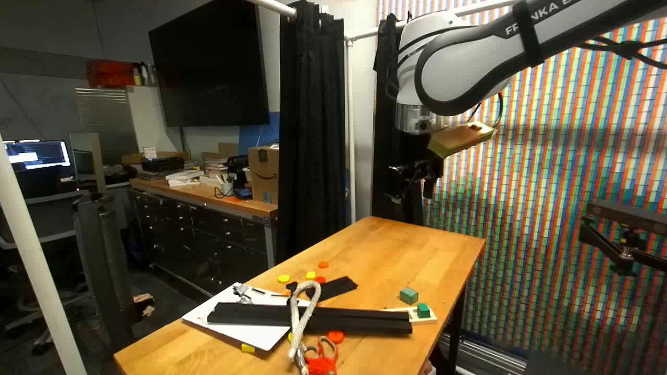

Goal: Put the orange circle on the wooden object.

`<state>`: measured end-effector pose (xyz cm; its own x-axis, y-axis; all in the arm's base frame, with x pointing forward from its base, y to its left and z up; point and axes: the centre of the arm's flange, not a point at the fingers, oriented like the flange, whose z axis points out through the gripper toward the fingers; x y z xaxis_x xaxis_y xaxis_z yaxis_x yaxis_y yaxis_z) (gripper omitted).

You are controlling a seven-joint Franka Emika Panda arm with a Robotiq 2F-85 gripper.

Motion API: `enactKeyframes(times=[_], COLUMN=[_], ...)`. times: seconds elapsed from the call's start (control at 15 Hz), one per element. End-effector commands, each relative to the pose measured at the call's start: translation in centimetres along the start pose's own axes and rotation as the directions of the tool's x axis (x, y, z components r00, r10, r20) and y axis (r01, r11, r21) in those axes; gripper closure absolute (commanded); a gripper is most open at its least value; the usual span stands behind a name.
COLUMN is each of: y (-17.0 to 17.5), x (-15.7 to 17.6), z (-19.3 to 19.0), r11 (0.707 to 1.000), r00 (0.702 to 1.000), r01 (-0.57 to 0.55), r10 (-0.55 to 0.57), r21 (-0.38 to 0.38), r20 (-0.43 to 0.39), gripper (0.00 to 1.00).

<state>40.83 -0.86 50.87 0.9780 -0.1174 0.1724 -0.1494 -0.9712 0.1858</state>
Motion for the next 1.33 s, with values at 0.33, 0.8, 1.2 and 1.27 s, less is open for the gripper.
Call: enactKeyframes(times=[0.33, 0.8, 1.2, 1.27], y=[0.1, -1.5, -2.6, -2.7], x=[0.4, 5.5, 10.0, 11.2], z=[-0.9, 3.9, 10.6, 11.4], r11=[1.000, 0.999, 0.999, 0.999], r00=[0.999, 0.979, 0.952, 0.959], r01=[0.002, 0.037, 0.045, 0.028], r10=[-0.002, -0.036, -0.042, -0.022], r21=[0.002, 0.000, 0.003, 0.017], r20=[-0.036, -0.202, -0.303, -0.282], gripper=[0.00, 0.00, 0.00, 0.00])
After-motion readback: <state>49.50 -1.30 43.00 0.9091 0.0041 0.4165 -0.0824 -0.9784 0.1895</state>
